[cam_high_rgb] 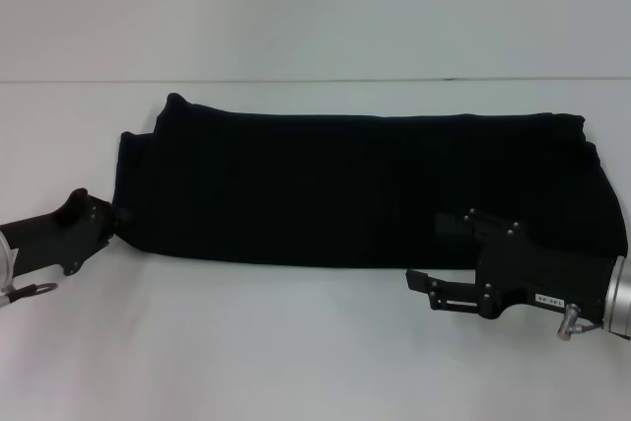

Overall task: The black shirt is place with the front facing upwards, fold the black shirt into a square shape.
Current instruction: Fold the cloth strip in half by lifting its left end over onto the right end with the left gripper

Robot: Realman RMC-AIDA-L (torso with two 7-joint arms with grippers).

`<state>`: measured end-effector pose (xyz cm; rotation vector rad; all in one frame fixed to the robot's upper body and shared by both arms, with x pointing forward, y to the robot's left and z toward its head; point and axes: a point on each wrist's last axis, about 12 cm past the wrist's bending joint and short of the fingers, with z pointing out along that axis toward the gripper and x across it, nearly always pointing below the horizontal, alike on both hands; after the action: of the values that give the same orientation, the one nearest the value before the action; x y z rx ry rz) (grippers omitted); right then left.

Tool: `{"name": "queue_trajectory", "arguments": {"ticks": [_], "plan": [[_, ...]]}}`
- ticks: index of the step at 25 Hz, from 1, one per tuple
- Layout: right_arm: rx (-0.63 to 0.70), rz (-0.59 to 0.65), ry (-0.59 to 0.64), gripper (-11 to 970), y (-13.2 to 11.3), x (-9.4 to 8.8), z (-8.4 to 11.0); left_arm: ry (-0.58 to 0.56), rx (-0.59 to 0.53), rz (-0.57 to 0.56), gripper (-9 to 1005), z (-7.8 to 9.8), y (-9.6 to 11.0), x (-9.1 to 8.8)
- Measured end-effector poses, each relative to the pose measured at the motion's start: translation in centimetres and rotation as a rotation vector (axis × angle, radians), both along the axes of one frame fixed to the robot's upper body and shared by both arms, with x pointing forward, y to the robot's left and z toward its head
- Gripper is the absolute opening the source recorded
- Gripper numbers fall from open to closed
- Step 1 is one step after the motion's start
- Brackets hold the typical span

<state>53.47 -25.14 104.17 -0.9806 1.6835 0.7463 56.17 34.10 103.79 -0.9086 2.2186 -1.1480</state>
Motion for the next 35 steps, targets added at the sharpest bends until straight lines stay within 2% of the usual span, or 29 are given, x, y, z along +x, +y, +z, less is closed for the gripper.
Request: {"name": "queue_trajectory", "arguments": {"ticks": [6,11,15,21,26,31,35], "plan": [[-0.004,-0.004,0.001,925,0.1,0.1,0.0,-0.028,0.006,0.029,28,0.1,0.9,-0.2],[-0.007,-0.013,0.005,925,0.0,0.2,-0.1,-0.054,0.023,0.077,28,0.3,2.8,-0.8],[-0.007,-0.017,0.007,925,0.0,0.2,-0.1,-0.065,0.04,0.141,29,0.3,5.0,-1.9],[-0.009,-0.028,0.011,925,-0.2,0.1,-0.2,-0.092,0.078,0.278,29,1.0,9.7,-4.2],[-0.014,-0.036,0.014,925,-0.4,0.1,-0.4,-0.124,0.105,0.332,28,1.8,11.7,-4.9],[-0.012,-0.046,0.023,925,-0.6,-0.2,-0.6,-0.148,0.088,0.323,28,2.2,11.5,-4.6],[-0.011,-0.062,0.031,924,-1.0,-0.5,-0.8,-0.262,0.0,0.254,29,4.3,9.8,-2.4]]}}
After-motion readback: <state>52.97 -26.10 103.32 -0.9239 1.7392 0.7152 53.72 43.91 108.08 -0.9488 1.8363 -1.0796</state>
